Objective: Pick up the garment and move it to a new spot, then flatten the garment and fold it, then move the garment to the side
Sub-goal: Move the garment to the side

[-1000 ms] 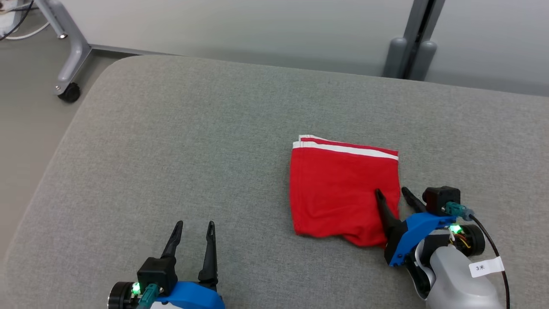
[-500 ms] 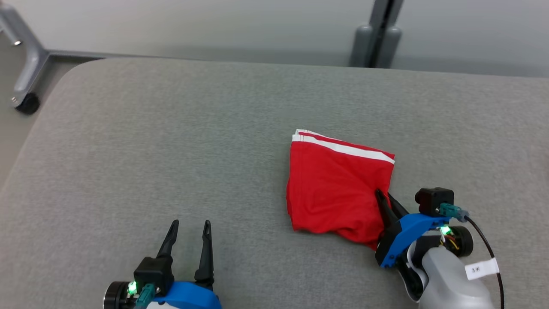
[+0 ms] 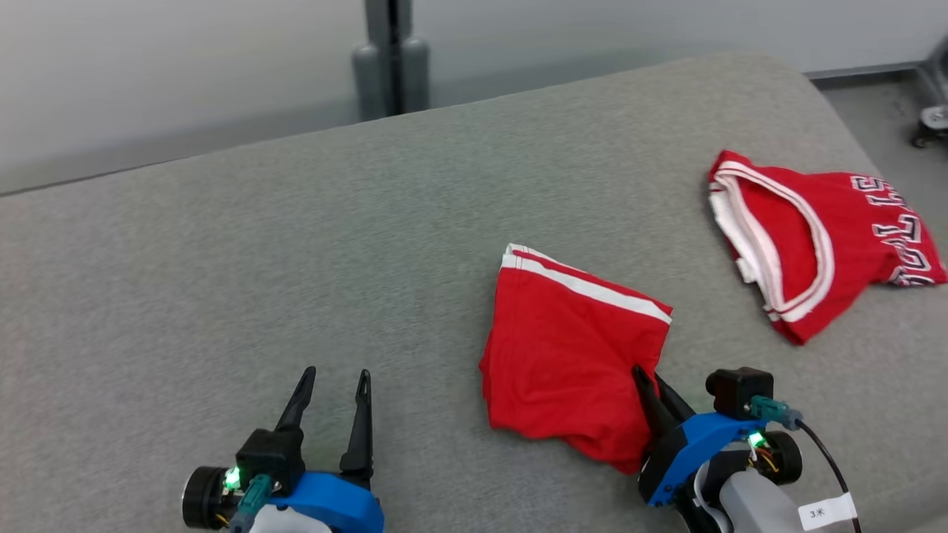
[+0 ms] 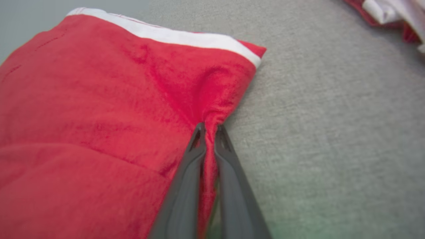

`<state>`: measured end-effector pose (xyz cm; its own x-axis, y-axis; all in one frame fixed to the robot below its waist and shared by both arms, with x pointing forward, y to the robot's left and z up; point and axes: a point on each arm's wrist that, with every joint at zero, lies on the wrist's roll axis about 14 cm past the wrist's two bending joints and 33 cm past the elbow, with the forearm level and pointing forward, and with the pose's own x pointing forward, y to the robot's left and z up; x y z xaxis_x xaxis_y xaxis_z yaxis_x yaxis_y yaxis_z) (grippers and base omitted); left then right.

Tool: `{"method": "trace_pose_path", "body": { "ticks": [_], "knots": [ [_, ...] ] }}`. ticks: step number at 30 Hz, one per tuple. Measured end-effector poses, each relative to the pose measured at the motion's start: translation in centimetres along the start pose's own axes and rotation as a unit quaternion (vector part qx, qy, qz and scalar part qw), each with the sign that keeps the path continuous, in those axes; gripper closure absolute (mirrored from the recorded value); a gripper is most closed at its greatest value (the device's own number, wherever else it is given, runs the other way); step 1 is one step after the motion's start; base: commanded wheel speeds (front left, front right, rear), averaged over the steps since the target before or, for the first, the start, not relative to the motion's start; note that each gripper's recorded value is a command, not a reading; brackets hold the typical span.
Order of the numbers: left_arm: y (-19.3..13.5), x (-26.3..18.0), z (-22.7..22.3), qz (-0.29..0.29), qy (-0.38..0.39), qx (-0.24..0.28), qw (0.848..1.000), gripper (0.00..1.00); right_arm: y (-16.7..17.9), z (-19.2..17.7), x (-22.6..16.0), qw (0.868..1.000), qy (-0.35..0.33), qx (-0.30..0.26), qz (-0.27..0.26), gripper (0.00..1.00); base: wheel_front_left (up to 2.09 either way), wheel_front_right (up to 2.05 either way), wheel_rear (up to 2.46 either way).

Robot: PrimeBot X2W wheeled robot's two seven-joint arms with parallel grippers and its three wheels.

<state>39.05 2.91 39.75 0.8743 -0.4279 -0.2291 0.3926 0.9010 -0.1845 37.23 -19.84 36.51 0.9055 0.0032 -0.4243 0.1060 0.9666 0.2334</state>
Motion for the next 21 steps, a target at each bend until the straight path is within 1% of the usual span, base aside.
{"method": "trace_pose_path", "body": {
  "ticks": [6,11,14,17,21],
  "knots": [
    [-4.8,2.3,0.3,-0.079,0.0,0.009,0.997,0.0,-4.2,-0.2,-3.5,0.998,-0.013,0.022,-0.062,1.0,0.0,0.0,0.0],
    [-7.8,3.3,0.5,-0.125,-0.002,0.015,0.992,0.0,-6.4,-0.3,-5.6,0.995,-0.024,0.033,-0.096,1.0,0.0,0.0,0.0],
    [-8.8,3.6,0.3,-0.141,0.001,0.017,0.99,0.0,-7.1,0.0,-6.2,0.993,-0.031,0.037,-0.108,1.0,0.0,0.0,0.0],
    [-9.0,3.7,0.1,-0.145,0.005,0.019,0.989,0.0,-7.4,0.1,-6.3,0.992,-0.034,0.038,-0.113,1.0,0.0,0.0,0.0],
    [-8.9,3.7,-0.5,-0.146,0.013,0.019,0.989,0.0,-7.3,1.0,-5.7,0.993,-0.04,0.02,-0.108,1.0,0.0,0.0,0.0]
  ]
}}
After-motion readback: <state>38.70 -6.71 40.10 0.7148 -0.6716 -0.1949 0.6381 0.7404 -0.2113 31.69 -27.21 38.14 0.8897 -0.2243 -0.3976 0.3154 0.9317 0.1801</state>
